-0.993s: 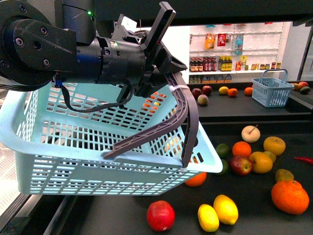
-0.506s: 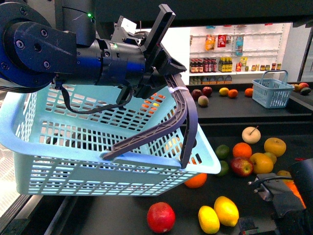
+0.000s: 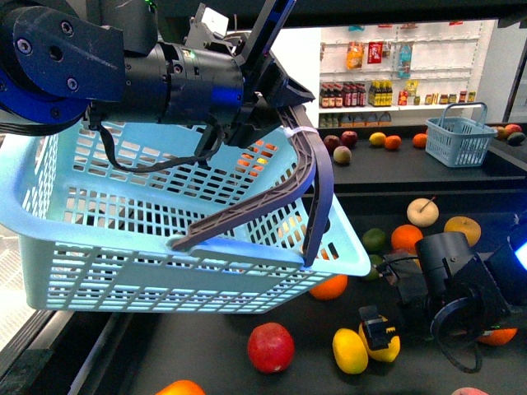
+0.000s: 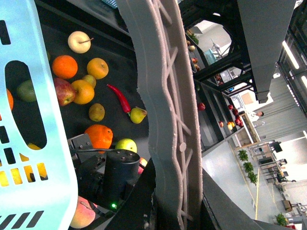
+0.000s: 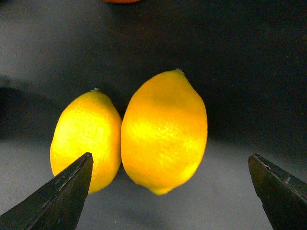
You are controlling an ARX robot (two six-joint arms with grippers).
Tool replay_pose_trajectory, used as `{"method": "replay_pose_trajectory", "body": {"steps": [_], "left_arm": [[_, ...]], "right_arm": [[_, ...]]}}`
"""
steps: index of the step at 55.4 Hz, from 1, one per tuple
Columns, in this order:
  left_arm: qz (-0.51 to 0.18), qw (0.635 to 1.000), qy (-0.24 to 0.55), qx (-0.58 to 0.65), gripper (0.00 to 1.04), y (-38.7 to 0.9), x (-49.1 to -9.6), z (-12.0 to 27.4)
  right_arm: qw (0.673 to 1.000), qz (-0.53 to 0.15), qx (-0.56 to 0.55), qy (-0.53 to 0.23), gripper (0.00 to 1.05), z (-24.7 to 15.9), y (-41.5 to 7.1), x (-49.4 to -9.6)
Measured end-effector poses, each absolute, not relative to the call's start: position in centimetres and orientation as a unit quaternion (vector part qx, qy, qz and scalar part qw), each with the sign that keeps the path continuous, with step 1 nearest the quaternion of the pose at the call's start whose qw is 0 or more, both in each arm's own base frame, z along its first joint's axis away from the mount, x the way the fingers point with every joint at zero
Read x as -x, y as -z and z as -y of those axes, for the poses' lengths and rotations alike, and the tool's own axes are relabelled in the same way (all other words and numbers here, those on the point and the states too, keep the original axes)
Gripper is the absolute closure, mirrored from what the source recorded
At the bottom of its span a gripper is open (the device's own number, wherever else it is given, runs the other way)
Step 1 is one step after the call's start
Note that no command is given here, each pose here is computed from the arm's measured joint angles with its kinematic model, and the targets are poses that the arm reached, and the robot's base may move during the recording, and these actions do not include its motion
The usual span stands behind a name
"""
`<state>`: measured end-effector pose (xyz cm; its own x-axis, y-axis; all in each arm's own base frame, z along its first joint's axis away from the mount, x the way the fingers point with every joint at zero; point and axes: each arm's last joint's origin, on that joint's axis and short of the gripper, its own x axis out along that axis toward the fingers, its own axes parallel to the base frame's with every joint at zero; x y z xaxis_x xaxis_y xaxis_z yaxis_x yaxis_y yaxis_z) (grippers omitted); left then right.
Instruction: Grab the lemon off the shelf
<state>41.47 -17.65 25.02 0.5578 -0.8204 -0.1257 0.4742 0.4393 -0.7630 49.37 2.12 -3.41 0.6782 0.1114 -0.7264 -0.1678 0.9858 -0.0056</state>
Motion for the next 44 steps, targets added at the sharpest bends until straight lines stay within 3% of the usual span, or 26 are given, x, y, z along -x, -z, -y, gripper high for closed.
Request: {"method": "replay_pose_trajectory", "body": {"steps": [21,44], "left_arm": [[-0.249,0.811,0.399,0.348,0.94,-25.0,-41.5,17.6],[-0.249,0.811,0.399,0.348,0.94,-25.0,-41.5,17.7]], "right_arm": [[0.915,-0.397,0.03,-0.067,0.07,-2.7,4.6,-52.9],[0.904,-0.421,0.028,-0.067,0.07,-2.7,6.2,-52.8]]}}
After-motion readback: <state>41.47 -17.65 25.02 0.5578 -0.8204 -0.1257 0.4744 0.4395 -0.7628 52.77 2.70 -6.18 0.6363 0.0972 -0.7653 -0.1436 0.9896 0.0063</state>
